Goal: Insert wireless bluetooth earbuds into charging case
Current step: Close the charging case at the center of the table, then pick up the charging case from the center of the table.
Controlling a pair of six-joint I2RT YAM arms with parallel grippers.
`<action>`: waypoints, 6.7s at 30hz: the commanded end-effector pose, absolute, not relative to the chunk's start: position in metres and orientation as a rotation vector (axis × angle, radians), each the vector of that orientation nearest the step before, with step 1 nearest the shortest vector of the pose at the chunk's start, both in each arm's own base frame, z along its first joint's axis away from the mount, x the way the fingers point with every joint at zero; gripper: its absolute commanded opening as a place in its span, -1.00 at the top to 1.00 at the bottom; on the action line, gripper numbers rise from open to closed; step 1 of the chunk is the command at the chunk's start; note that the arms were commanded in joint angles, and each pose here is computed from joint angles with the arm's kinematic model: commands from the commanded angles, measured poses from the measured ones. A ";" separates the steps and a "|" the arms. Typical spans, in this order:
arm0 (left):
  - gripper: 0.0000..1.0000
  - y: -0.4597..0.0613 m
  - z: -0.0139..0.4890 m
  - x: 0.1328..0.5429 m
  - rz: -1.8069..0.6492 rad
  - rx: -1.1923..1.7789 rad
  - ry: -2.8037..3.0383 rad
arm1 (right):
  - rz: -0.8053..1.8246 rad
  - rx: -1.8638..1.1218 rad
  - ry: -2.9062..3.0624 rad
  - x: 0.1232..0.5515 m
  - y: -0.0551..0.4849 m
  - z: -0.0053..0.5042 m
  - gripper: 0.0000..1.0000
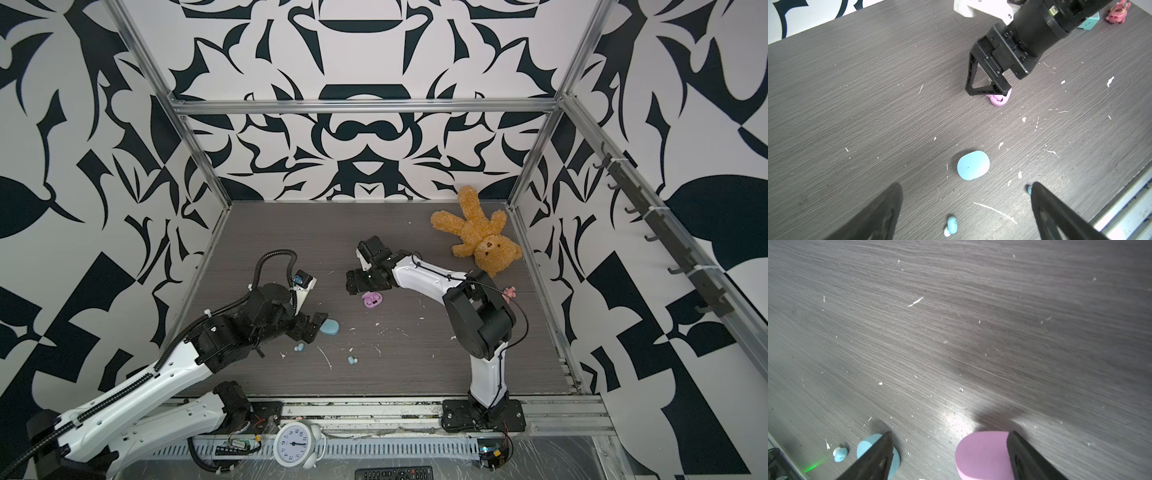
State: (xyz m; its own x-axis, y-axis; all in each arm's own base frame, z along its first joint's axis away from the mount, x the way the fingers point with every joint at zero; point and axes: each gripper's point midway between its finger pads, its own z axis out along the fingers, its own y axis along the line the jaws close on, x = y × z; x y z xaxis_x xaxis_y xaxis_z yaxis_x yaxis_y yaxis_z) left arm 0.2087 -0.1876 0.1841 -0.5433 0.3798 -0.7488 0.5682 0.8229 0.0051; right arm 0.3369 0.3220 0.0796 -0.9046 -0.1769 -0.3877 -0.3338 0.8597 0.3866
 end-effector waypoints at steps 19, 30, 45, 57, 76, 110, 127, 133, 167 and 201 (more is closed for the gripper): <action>-0.98 -0.173 0.197 0.213 -0.269 0.605 2.178 | 0.557 -0.246 2.568 0.238 0.302 0.113 -0.91; -0.98 -0.139 0.231 0.210 -0.234 0.415 2.162 | 0.469 -0.682 2.476 0.187 0.332 0.106 -0.94; -0.98 -0.095 0.231 0.196 -0.184 0.229 2.109 | 0.199 -0.995 2.512 0.217 0.384 0.111 -1.00; -0.98 -0.092 0.229 0.202 -0.164 0.218 2.079 | 0.081 -0.336 2.803 0.224 0.380 0.108 -0.99; -0.98 -0.100 0.227 0.202 -0.210 0.245 2.081 | 0.178 0.202 2.965 0.222 0.408 0.090 -0.86; -0.98 -0.105 0.225 0.203 -0.229 0.273 2.087 | 0.150 0.241 3.051 0.237 0.416 0.049 -0.42; -0.98 -0.107 0.223 0.203 -0.235 0.278 2.093 | 0.136 0.275 3.079 0.229 0.413 0.040 -0.44; -0.98 -0.107 0.223 0.203 -0.237 0.280 2.093 | 0.127 0.284 3.086 0.228 0.411 0.038 -0.41; -0.98 -0.109 0.220 0.204 -0.239 0.287 2.103 | 0.126 0.262 3.086 0.230 0.411 0.036 -0.37; -0.98 -0.122 0.220 0.199 -0.321 0.363 2.084 | 0.324 0.097 2.977 0.246 0.411 0.084 1.00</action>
